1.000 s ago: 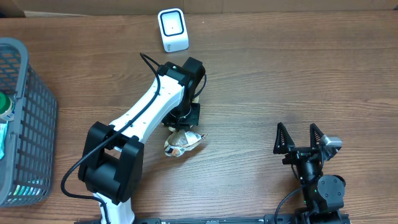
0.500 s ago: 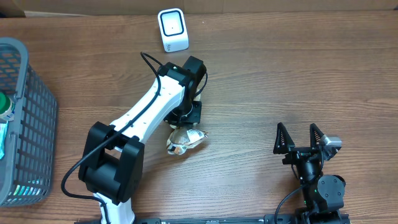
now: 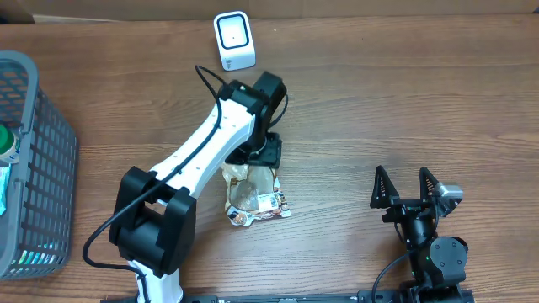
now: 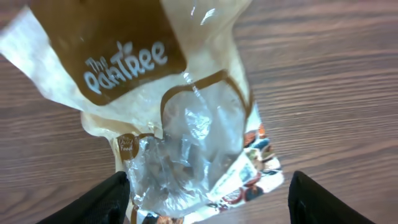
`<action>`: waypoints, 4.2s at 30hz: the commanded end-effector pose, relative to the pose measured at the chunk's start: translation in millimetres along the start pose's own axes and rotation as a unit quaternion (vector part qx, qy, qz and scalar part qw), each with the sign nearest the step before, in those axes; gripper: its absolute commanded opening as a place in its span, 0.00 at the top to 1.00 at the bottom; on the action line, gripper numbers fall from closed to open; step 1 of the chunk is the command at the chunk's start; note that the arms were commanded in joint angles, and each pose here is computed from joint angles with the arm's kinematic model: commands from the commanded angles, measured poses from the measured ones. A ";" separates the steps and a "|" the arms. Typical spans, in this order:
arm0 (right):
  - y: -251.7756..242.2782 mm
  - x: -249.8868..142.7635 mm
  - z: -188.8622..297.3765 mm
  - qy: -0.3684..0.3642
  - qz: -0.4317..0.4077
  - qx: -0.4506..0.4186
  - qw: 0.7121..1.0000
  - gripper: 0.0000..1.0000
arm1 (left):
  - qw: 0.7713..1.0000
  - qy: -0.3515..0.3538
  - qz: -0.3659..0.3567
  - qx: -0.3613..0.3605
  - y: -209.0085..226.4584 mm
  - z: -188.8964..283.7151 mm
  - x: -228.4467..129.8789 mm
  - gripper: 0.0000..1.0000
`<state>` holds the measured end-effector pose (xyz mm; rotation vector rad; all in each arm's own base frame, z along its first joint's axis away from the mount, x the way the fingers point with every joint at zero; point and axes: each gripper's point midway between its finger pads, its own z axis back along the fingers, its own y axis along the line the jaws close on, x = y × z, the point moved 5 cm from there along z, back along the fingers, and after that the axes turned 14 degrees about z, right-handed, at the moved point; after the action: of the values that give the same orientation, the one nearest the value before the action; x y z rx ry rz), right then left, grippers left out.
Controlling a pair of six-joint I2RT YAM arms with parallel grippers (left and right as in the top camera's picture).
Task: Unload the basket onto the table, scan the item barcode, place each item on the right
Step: 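Place the snack bag on the table center and release it, then reach the left gripper into the basket and grasp the green tissue pack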
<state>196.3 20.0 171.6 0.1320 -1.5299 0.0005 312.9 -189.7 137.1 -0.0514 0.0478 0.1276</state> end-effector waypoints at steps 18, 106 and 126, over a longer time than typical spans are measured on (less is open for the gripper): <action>-0.8 -2.2 -0.1 -0.002 0.000 -0.002 1.000 0.00 | 0.947 -0.282 0.129 -0.081 90.3 251.9 31.7 0.41; -0.8 -2.2 -0.1 -0.002 0.000 -0.002 1.000 0.00 | 0.709 0.002 0.694 0.121 476.1 -19.7 -75.8 0.56; -0.8 -2.2 -0.1 -0.002 0.000 -0.002 1.000 0.00 | 0.709 -0.012 0.692 0.139 486.9 13.1 -71.1 0.63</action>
<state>196.3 20.0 171.6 0.1323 -1.5299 0.0002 179.4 276.4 120.8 0.2888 0.0889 1.6387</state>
